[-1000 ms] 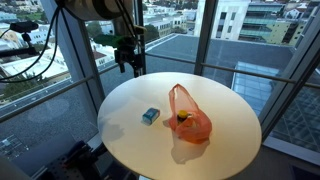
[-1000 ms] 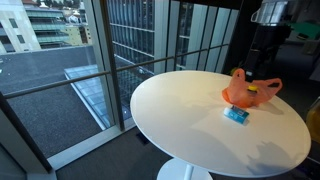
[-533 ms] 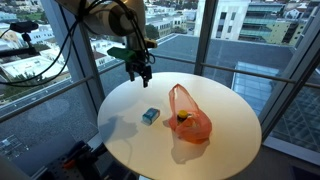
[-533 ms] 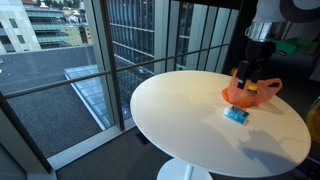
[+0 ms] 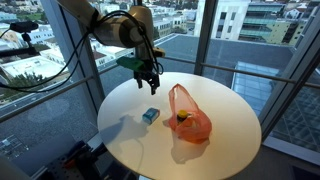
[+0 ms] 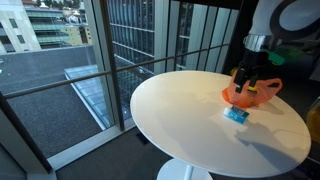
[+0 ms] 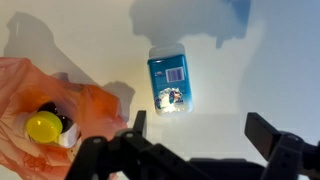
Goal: Pick up the mentos container from the table and put it in the orange plastic bag
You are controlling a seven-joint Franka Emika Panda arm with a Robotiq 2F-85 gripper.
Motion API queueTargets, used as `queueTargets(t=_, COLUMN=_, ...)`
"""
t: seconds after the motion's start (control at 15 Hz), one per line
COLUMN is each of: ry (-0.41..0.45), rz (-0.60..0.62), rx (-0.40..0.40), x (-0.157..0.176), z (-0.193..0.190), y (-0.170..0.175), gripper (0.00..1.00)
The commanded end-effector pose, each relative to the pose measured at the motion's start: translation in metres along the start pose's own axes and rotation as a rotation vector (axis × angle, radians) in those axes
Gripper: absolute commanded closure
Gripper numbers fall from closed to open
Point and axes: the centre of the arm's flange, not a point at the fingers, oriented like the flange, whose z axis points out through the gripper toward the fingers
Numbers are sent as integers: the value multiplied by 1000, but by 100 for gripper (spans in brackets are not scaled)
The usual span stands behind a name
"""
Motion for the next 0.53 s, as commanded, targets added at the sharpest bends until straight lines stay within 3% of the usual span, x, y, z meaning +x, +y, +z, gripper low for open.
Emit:
queueTargets(t=0.0, ry=3, rz=0, rx=0, x=1, z=-1, y=0, gripper=0)
queueTargets(t=0.47, ry=-1, rz=16, rx=-2, x=7, z=4, y=3, gripper=0)
